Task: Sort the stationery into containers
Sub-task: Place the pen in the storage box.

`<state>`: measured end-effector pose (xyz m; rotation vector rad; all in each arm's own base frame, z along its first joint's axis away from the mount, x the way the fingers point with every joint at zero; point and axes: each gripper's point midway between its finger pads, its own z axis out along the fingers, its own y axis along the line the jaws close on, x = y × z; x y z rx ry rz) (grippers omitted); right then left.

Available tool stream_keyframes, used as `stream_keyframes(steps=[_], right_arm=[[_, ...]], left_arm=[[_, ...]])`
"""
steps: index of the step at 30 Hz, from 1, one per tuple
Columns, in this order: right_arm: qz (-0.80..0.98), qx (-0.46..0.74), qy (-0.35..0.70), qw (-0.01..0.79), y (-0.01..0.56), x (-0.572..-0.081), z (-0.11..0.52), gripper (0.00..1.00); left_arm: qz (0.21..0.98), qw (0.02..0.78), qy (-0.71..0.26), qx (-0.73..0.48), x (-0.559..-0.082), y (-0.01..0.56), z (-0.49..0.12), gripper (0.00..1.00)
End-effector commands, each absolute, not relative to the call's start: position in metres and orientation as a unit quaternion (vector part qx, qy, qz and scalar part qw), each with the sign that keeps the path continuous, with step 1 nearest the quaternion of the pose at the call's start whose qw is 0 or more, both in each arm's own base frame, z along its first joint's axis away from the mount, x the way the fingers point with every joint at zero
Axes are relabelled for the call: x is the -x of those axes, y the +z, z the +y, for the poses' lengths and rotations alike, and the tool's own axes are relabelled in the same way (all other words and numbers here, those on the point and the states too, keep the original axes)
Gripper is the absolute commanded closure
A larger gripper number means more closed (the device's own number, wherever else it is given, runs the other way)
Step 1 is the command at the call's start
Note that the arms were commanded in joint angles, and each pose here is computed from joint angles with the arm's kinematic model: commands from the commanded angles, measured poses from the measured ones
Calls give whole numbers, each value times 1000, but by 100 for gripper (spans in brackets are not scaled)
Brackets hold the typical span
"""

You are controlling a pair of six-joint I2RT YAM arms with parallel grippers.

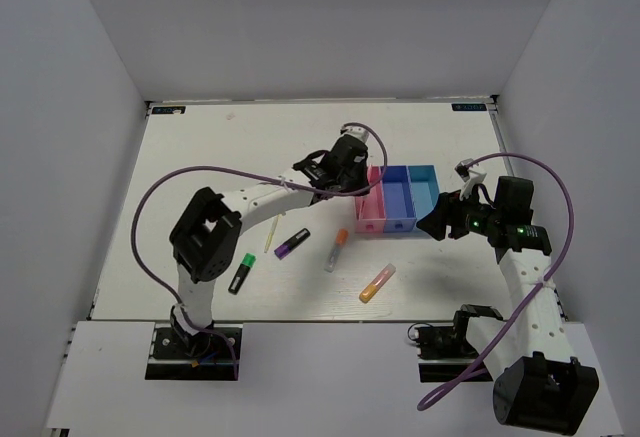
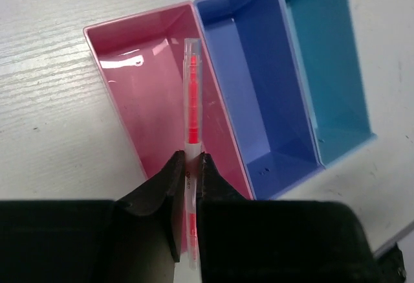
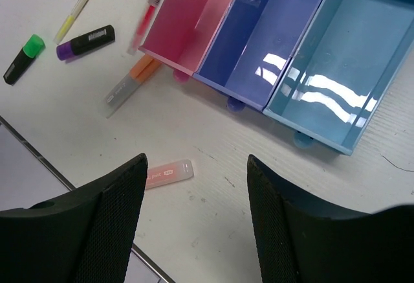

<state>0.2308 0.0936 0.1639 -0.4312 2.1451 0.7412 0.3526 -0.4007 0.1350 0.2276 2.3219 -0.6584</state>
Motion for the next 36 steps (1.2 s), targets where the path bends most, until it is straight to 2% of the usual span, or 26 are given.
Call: stream_keyframes(steps=[1,18,20,21,23,24,25,30,32,34,35,36], right_arm=[[837,181,280,434,184,-238,91,34],[837,184,285,430,183,-236,93,33],[835,187,284,432,184,-237,93,32],[836,186,282,433,184,-237,92,32],[835,186,282,433,185,-236,92,30],[835,189,282,434,185,-236,92,30],[835,187,283,433,185,-237,92,30],[835,188,281,433,185,-236,92,30],[836,187,279,434,185,-237,91,30],[836,188,278,434,184,-236,91,32],[836,187,278,434,184,-236,91,38],[836,187,279,434,185,-236,91,49]], left_arm=[[877,403,-261,-37,-376,162,-411,99],[882,398,-252,11,-403,143,-423,99],[885,394,-246,11,-401,136,-422,93],[886,393,-247,11,-400,135,-423,78],[889,389,-242,16,-399,129,-417,68],[888,391,-242,15,-399,129,-417,56],[888,390,-243,14,-397,130,-416,52],[880,406,-246,-7,-392,154,-413,51],[878,418,-228,-35,-387,161,-407,67],[875,439,-194,-64,-372,177,-386,95],[872,449,-177,-79,-365,184,-372,100],[874,449,-161,-89,-357,183,-357,100]])
